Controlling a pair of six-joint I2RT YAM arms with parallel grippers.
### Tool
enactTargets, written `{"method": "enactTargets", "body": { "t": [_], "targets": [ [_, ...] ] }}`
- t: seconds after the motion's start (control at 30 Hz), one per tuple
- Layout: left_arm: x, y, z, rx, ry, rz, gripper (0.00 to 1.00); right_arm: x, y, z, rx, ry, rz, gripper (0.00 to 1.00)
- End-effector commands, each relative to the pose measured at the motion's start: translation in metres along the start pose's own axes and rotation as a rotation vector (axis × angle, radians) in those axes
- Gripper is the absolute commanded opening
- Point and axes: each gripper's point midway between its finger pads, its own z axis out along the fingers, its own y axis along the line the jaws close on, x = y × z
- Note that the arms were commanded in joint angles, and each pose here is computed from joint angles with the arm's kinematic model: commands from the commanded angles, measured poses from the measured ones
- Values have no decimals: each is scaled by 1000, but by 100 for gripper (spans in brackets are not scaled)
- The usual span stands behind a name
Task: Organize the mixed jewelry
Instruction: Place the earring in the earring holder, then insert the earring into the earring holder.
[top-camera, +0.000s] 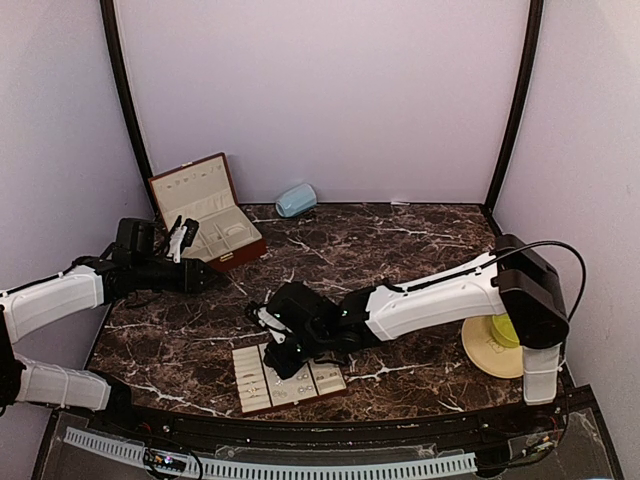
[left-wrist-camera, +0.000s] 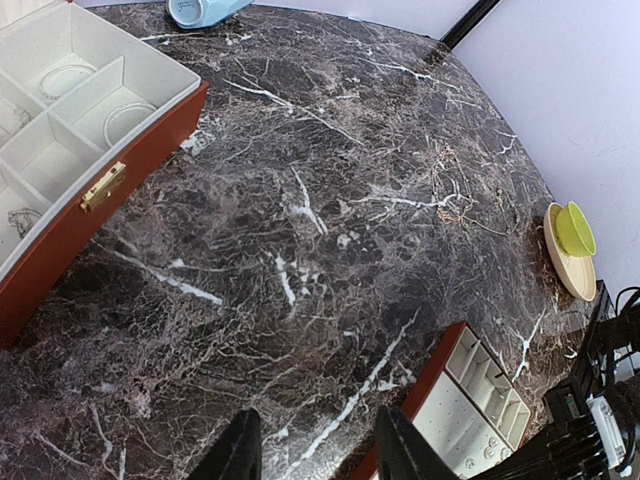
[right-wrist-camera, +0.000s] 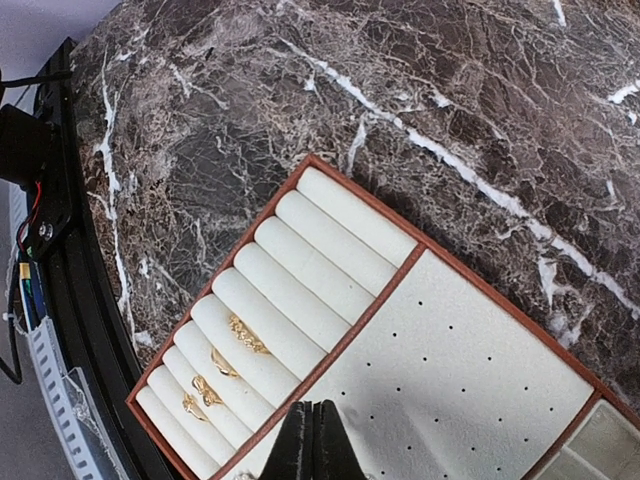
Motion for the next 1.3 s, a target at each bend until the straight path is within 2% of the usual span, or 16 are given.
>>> {"method": "enactTargets", "body": {
  "t": [0.0,0.83,1.27],
  "targets": [
    [-12,-5,-4,11,-34,29,42,-6,2,6,-13,-4,14,1],
    [-12,-5,-4,13,-34,31,42,20,-4,19,-13,71,24,0],
    [-12,-4,-3,11,-31,29,42,19,7,10,-48,56,-4,0]
  ]
}}
